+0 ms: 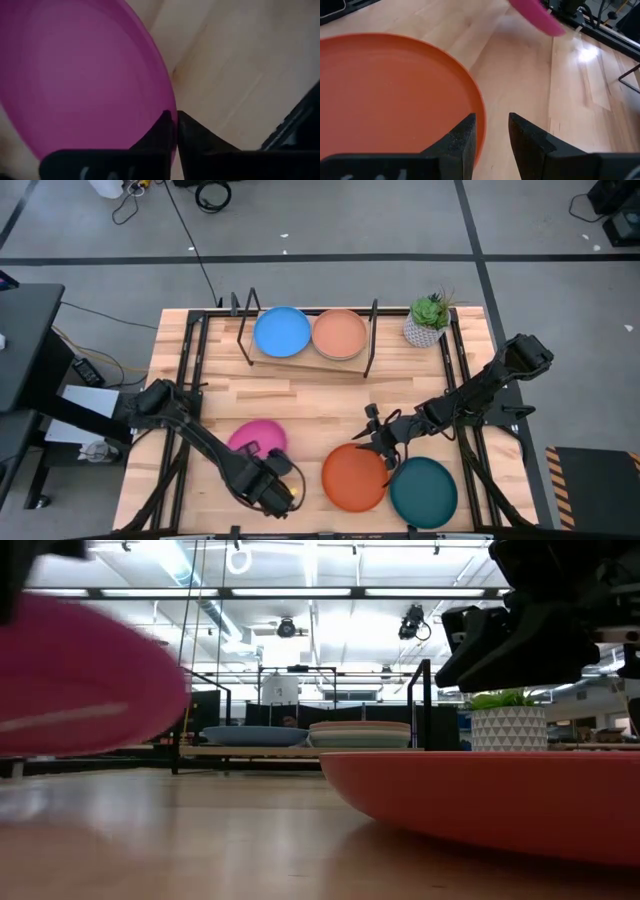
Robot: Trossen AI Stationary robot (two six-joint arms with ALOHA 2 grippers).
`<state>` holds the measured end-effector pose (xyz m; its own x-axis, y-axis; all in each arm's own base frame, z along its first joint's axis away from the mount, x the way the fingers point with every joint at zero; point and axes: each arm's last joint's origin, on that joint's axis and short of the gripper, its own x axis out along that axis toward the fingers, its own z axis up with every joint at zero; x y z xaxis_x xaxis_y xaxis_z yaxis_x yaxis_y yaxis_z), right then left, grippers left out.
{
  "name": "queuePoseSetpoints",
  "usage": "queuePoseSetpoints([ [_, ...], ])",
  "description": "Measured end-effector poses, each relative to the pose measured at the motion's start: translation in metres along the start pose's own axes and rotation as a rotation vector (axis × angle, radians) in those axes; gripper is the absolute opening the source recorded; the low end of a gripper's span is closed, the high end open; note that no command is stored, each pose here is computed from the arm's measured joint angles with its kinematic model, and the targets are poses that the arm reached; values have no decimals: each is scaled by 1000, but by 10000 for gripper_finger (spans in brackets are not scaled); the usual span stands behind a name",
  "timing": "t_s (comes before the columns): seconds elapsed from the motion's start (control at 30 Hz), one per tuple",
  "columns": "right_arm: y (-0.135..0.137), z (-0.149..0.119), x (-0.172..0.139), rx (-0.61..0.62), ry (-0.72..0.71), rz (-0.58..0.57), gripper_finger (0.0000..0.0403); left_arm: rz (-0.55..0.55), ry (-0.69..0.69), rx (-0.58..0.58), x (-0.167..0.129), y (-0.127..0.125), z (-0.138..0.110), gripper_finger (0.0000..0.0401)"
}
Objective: Place and stack plates onto a shelf
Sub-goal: Stack the pink plate on top of the blue plate on the shelf
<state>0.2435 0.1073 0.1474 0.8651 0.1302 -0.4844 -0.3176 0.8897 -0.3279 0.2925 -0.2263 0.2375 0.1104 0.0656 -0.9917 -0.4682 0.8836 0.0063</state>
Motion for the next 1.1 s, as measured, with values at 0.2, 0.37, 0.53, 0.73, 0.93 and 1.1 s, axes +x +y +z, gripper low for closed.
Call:
queuePoseSetpoints([
  [0.2,1,-9,-3,12,-43,-11,120,132,-111,402,-5,12,20,16],
  [0.37,2,-10,-4,21,-49,-11,120,317,-194,575,-4,30,44,19],
  [0.53,1,-9,-4,22,-59,-33,120,382,-140,706,0,52,74,15],
  [0.73,2,-11,-4,80,-39,-26,120,416,-72,744,-3,92,107,14],
  [0.93,11,-14,-7,90,12,-3,120,402,-88,710,-15,135,138,14],
  [1.1,21,-14,-11,75,30,-34,120,395,-84,665,-9,172,165,14],
])
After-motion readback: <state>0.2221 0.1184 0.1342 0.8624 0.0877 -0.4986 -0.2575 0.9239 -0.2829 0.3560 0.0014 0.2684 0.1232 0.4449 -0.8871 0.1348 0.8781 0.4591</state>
